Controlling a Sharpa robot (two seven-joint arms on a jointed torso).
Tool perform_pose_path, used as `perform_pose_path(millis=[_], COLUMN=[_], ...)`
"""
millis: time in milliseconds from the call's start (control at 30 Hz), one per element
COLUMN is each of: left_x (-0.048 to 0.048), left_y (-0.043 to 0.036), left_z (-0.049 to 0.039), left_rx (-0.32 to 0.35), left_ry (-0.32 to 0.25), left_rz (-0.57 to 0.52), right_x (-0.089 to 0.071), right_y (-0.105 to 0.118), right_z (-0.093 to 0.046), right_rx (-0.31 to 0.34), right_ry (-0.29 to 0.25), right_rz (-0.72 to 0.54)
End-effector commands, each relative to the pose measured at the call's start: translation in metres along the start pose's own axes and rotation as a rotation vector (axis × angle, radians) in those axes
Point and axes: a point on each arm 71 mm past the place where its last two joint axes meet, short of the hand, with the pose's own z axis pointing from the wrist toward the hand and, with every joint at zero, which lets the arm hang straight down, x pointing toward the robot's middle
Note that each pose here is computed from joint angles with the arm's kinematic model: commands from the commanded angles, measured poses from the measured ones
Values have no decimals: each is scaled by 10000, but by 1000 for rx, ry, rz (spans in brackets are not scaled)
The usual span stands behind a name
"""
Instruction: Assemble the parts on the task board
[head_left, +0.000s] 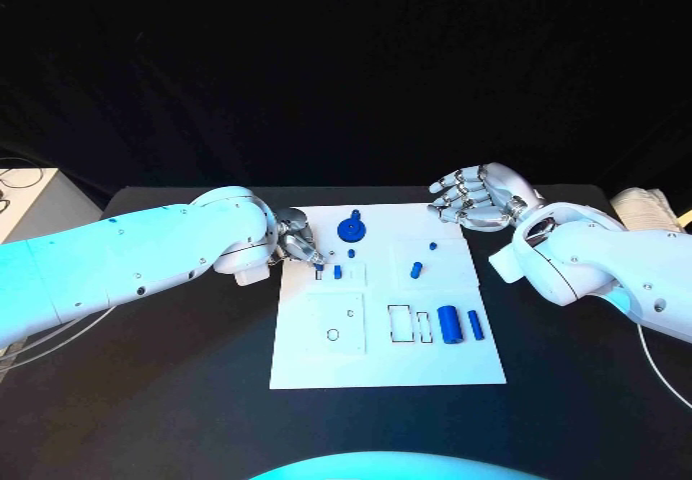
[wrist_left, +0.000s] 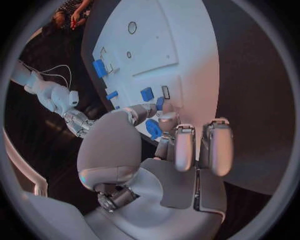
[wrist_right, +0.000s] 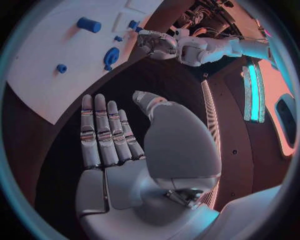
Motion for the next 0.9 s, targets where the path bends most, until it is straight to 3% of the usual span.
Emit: perform_pose_path(millis=[33, 900], left_x=[48, 66], left_y=[-18, 22], left_z=[-8, -21], left_rx=[-1, -11], left_ry=[47, 56], left_rz=[43, 63], right_x=[10, 7], right_y=[6, 1], right_z=[-1, -4], right_rx=[-7, -6], right_ry=[11, 12], right_rz=[-1, -1])
